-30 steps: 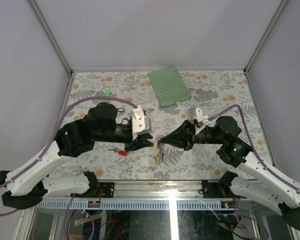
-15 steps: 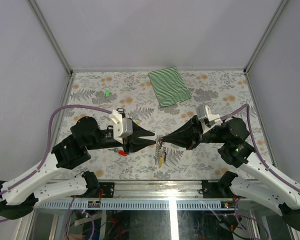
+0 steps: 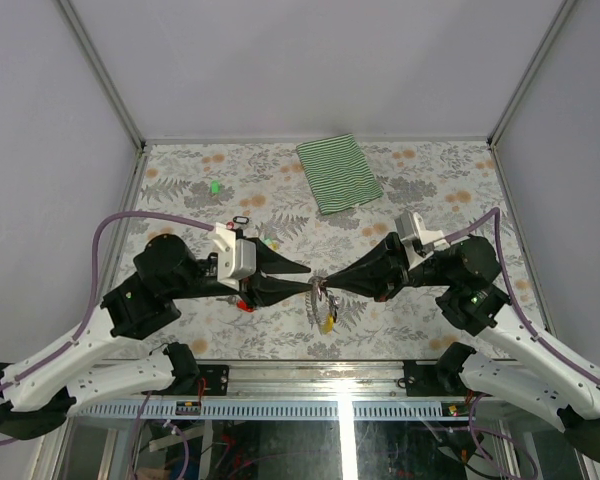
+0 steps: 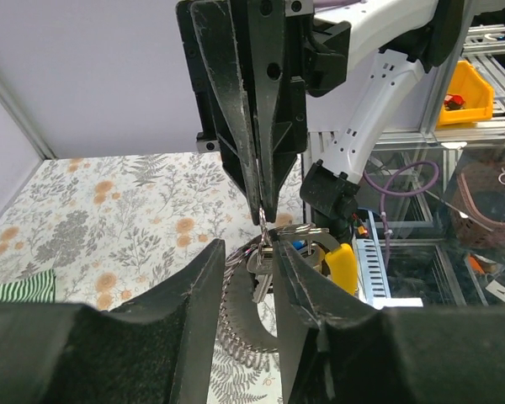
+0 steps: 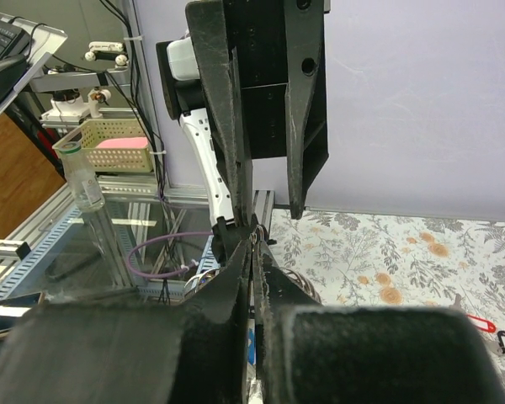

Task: Put the keys on the keyring

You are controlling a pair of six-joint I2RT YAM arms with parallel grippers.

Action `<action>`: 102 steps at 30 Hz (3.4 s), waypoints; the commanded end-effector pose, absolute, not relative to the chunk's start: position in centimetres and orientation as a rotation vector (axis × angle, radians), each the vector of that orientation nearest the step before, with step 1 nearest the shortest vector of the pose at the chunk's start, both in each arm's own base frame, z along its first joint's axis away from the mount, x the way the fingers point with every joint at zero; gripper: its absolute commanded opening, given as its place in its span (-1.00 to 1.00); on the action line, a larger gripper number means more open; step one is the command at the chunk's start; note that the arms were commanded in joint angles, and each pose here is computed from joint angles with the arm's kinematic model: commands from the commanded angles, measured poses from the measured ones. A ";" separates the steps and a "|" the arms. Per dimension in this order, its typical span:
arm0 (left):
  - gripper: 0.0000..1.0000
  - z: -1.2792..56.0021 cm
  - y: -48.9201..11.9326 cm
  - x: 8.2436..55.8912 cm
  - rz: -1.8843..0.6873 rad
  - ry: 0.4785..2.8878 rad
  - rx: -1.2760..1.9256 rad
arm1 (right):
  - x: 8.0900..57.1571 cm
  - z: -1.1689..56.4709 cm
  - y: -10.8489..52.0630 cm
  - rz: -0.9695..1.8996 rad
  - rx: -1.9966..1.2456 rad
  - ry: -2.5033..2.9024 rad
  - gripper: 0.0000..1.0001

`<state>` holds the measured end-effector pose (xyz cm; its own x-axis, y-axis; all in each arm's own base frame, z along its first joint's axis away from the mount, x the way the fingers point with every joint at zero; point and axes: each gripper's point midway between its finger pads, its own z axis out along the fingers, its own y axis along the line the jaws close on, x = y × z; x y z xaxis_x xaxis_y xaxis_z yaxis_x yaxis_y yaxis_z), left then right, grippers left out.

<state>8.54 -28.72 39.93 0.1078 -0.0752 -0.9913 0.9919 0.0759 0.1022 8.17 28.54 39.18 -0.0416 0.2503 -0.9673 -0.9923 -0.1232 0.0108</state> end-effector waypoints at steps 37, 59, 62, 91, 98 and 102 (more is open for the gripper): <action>-1.00 41.1 -29.6 8.1 -1.146 1.010 1.159 | 7.3 47.8 25.4 1.459 -0.804 0.685 -1.00; -1.00 38.7 -31.9 8.2 -1.242 1.047 1.179 | 8.7 49.5 24.4 1.481 -0.630 0.648 -1.00; -0.99 38.8 -31.7 8.3 -1.229 1.044 1.168 | 9.3 49.0 24.5 1.461 -0.612 0.682 -1.00; -0.47 40.3 -29.0 10.2 -1.082 1.096 1.029 | 11.2 42.7 25.7 1.167 -0.880 1.026 -1.00; -0.26 38.5 -28.8 13.8 -1.010 1.285 0.837 | 14.6 38.7 25.4 0.993 -0.874 1.278 -1.00; -0.02 36.9 -28.8 15.8 -0.975 1.416 0.726 | 15.7 34.8 24.7 0.897 -0.899 1.448 -1.00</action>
<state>13.08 -28.93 38.35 0.0056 -0.1033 -0.9946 0.9487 0.3150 -0.0274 14.15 25.97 36.96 -0.0374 0.0886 -0.9954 -0.9482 0.3112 0.0634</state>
